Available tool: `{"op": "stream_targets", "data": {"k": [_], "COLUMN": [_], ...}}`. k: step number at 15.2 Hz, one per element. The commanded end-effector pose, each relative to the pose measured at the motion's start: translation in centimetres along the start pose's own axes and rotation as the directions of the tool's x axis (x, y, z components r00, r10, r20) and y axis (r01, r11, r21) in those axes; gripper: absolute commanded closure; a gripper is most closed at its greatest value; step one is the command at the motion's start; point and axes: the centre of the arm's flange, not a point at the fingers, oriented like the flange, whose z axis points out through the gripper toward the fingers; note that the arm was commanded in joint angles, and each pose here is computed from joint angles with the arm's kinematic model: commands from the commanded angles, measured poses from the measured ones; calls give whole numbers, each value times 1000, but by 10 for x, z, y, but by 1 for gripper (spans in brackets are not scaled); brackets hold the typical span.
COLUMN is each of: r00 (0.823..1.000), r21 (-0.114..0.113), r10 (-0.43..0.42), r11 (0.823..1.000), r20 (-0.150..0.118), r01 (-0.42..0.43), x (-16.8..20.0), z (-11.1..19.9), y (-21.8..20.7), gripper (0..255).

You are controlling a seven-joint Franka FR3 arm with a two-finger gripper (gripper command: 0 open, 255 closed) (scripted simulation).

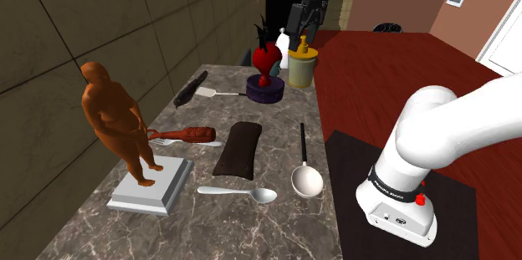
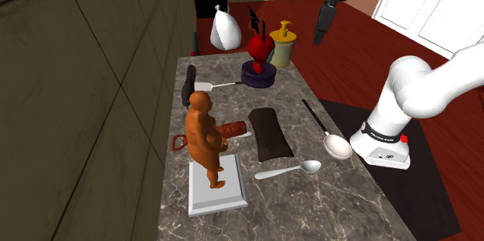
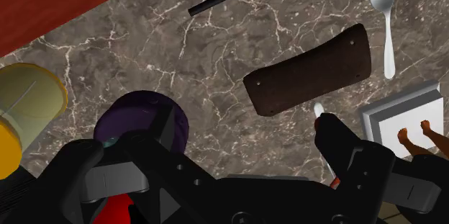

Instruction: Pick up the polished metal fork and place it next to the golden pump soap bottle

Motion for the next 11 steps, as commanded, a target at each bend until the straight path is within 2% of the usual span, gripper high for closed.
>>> {"op": "stream_targets", "data": {"k": [1, 11], "r00": [1000, 996], "r21": [0, -10], "r10": [0, -78], "r11": [1000, 997], "r20": [0, 34], "r01": [0, 78], "x": [0, 87], "z": [0, 78], "y": [0, -71], "gripper": [0, 0]}}
